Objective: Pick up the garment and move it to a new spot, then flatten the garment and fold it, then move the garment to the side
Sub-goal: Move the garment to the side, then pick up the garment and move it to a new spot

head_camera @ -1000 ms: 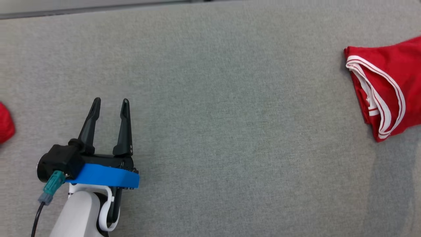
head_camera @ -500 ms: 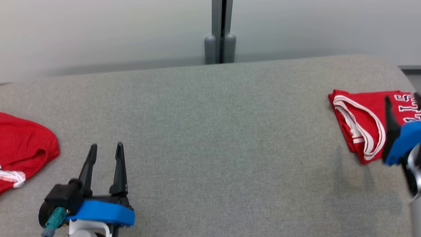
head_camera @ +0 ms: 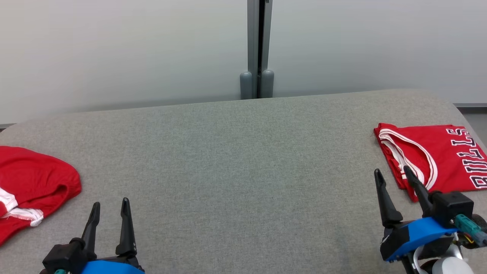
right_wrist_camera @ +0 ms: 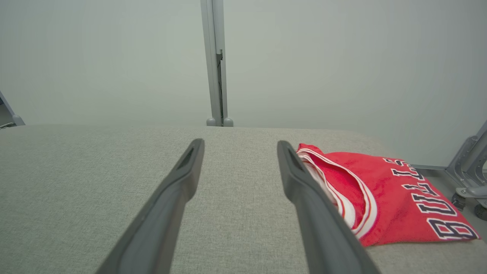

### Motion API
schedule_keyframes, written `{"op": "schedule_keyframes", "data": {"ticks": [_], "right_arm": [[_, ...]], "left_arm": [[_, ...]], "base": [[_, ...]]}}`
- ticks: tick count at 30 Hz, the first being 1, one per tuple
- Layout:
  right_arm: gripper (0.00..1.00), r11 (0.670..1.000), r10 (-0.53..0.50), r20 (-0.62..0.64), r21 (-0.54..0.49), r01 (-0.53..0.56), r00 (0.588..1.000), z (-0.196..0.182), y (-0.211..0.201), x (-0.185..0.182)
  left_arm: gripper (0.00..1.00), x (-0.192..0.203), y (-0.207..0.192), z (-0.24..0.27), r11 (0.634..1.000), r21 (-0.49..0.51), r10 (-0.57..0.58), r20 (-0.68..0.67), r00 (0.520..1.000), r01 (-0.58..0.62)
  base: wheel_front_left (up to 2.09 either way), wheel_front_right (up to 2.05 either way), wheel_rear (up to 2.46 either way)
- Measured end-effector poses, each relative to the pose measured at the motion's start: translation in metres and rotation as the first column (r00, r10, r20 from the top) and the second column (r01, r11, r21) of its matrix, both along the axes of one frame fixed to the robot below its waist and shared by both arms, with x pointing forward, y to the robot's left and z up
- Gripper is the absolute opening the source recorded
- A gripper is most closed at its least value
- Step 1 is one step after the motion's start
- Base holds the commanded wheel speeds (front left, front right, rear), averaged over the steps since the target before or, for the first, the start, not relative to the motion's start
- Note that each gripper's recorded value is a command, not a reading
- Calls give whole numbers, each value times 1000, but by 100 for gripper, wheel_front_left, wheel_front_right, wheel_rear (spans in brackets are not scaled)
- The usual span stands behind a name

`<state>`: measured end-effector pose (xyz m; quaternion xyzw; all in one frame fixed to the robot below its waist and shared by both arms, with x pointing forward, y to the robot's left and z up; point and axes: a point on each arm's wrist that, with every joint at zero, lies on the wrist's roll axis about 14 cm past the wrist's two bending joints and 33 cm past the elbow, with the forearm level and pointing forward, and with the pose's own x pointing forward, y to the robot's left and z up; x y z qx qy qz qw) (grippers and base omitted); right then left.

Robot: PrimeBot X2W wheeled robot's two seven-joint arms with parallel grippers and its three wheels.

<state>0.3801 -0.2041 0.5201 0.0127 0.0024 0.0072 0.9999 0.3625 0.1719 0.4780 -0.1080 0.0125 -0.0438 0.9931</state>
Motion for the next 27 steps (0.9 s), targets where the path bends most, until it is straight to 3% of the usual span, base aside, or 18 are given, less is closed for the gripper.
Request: {"op": "schedule_keyframes", "data": {"ticks": [19,27], "right_arm": [[100,999,29,-46,20,-28,999,-8,11,-14],[100,991,133,-49,24,-132,990,-9,48,-5]], "left_arm": [[100,-16,10,-7,999,-12,42,-21,999,-42],[100,-34,41,0,991,-2,130,3,991,-130]], "base": [[0,0,0],[0,0,0]]}}
